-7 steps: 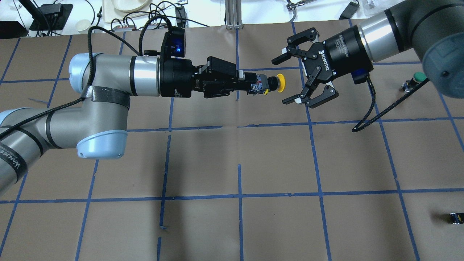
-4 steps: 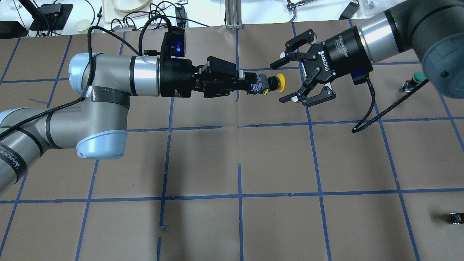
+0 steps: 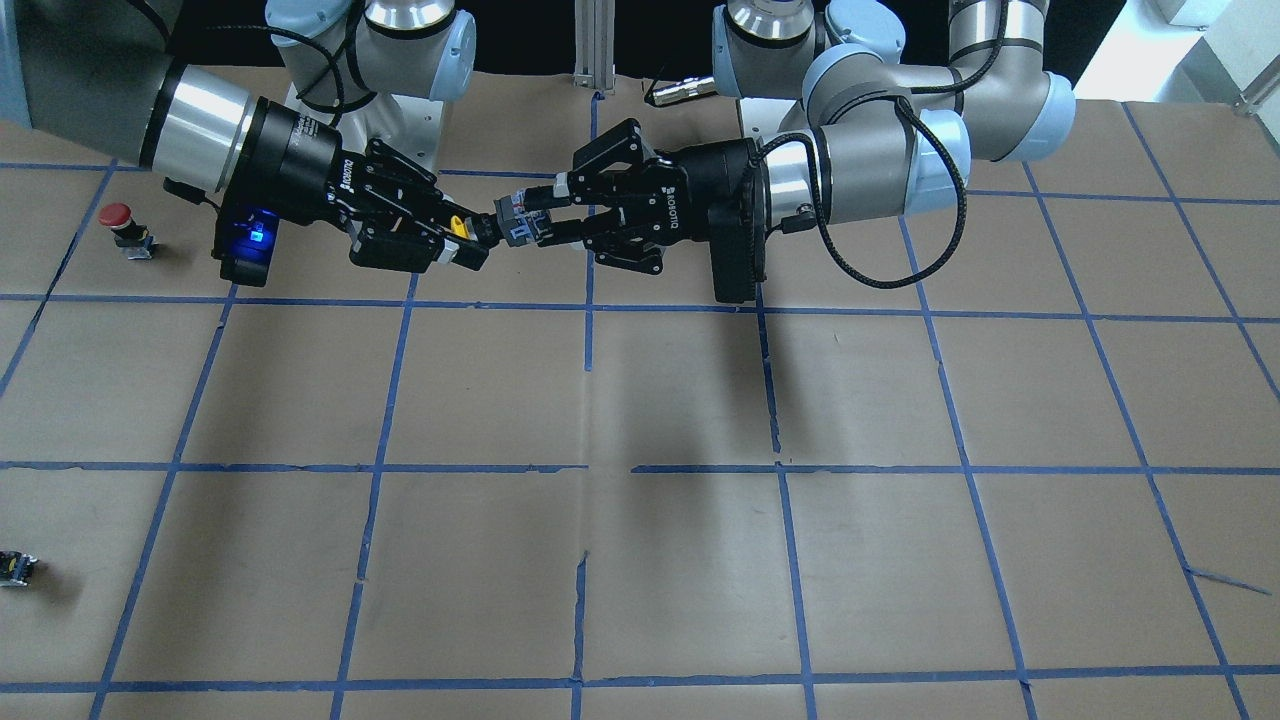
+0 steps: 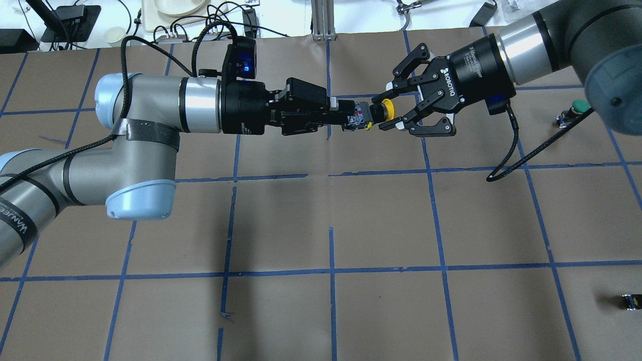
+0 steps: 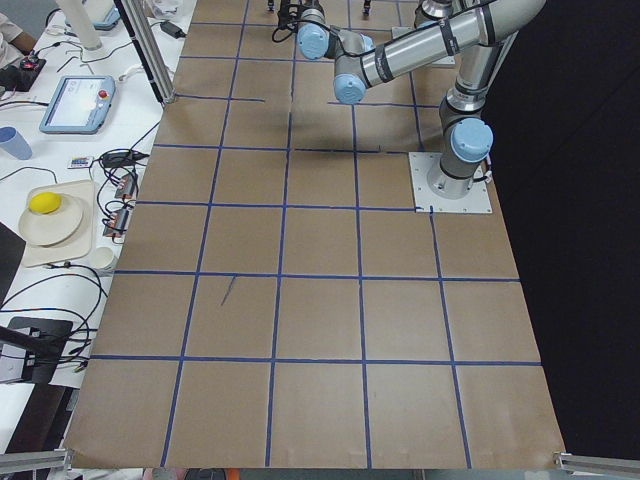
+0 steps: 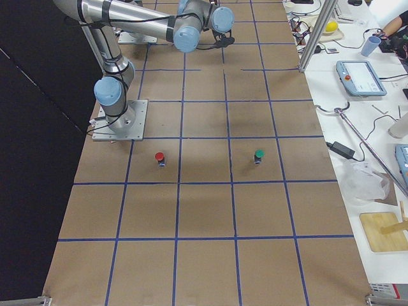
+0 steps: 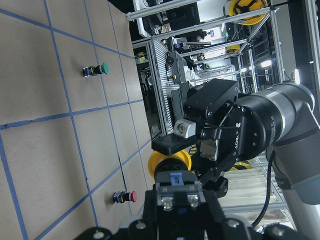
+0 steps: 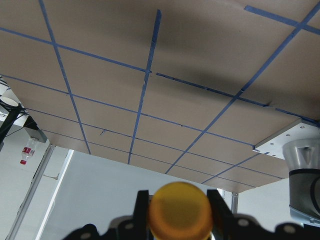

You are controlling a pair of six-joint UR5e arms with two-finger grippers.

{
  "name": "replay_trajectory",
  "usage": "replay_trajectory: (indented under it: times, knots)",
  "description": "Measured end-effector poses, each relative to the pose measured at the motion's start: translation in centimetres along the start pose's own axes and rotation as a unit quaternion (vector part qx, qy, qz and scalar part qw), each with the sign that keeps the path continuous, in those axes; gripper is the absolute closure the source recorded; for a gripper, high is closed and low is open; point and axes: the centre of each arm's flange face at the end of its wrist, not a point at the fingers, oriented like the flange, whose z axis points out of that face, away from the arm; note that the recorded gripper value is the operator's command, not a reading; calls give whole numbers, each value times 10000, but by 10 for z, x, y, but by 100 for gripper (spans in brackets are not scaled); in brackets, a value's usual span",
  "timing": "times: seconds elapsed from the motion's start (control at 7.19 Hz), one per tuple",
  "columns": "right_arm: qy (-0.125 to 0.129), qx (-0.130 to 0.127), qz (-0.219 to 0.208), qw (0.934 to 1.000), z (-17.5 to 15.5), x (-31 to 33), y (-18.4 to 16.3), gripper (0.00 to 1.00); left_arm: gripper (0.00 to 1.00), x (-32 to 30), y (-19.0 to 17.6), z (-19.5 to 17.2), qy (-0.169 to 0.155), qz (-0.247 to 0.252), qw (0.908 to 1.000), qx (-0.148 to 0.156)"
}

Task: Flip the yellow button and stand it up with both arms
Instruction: 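Open the left gripper and pull it back while the right gripper takes the button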

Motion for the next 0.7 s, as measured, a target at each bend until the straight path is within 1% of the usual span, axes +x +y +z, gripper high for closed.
replay_trajectory:
  times: [0.42,0.56,0.7]
  knots:
    - [-20,11,14,10000,-3,-1,-1,87,0,-1,-1,0,-8,-7,10000,1]
    - [-41,43,0,10000,-6,-2,-3,87,0,3,-4,-2,-100,69,9999,35]
    - [-61,148,-79,9998,-12,-4,-6,87,0,12,-13,-8,-441,233,9987,123]
